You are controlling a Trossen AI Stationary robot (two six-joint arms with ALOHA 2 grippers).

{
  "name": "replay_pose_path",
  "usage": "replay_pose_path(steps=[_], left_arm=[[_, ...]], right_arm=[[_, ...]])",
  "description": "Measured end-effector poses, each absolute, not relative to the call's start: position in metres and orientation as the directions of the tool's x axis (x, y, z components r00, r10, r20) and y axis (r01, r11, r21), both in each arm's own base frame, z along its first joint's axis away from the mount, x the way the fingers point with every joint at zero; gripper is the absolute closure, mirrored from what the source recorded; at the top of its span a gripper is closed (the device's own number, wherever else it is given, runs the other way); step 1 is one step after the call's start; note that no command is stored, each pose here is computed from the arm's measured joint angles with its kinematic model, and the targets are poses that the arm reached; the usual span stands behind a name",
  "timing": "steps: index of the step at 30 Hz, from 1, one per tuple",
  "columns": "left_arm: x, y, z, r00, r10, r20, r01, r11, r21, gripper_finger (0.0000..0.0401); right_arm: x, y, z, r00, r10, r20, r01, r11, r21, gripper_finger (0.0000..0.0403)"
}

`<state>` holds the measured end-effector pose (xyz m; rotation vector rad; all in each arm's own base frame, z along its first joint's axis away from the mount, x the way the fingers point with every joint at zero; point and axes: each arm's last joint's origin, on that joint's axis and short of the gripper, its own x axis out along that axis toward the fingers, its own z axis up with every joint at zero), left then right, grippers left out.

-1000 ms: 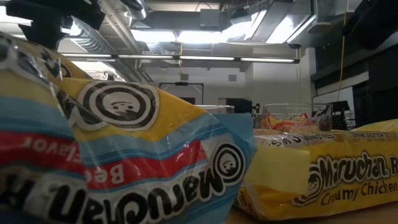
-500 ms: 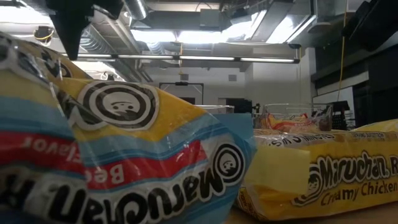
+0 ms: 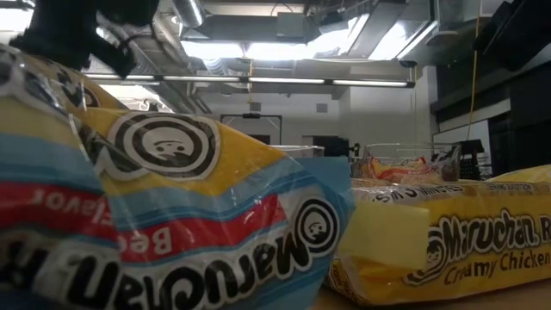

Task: Sort Maruchan noodles
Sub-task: Put the blue noodle pack into the transparent bin

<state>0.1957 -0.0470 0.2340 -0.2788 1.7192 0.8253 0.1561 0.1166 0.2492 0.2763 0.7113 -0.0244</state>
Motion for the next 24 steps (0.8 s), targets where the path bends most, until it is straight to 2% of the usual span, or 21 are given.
replay_pose_path(steps=[3, 6, 12, 16, 19, 24], left_arm=[[0.192, -0.046, 0.219, -0.337, 0.204, -0.919, -0.613, 0.693, 0.379, 0.0296], [0.191, -0.044, 0.208, -0.313, 0.256, -0.915, -0.629, 0.665, 0.402, 0.0277], [0.186, -0.035, 0.177, -0.283, 0.232, -0.931, -0.687, 0.629, 0.365, 0.0283], [0.186, -0.030, 0.170, -0.270, 0.223, -0.937, -0.707, 0.614, 0.350, 0.0288], [0.194, -0.027, 0.171, -0.211, 0.233, -0.949, -0.710, 0.632, 0.312, 0.0289], [0.213, -0.020, 0.169, -0.039, 0.211, -0.977, -0.709, 0.683, 0.176, 0.0289]], right_arm=[[0.156, 0.117, 0.249, 0.758, 0.072, -0.648, 0.115, 0.963, 0.242, 0.0297], [0.156, 0.117, 0.249, 0.757, 0.074, -0.649, 0.114, 0.963, 0.243, 0.0297], [0.156, 0.117, 0.249, 0.757, 0.074, -0.649, 0.114, 0.963, 0.243, 0.0297], [0.156, 0.117, 0.249, 0.750, 0.091, -0.655, 0.104, 0.962, 0.252, 0.0297], [0.156, 0.117, 0.249, 0.750, 0.091, -0.655, 0.103, 0.962, 0.253, 0.0297], [0.156, 0.117, 0.249, 0.752, 0.092, -0.653, 0.103, 0.962, 0.254, 0.0297]])
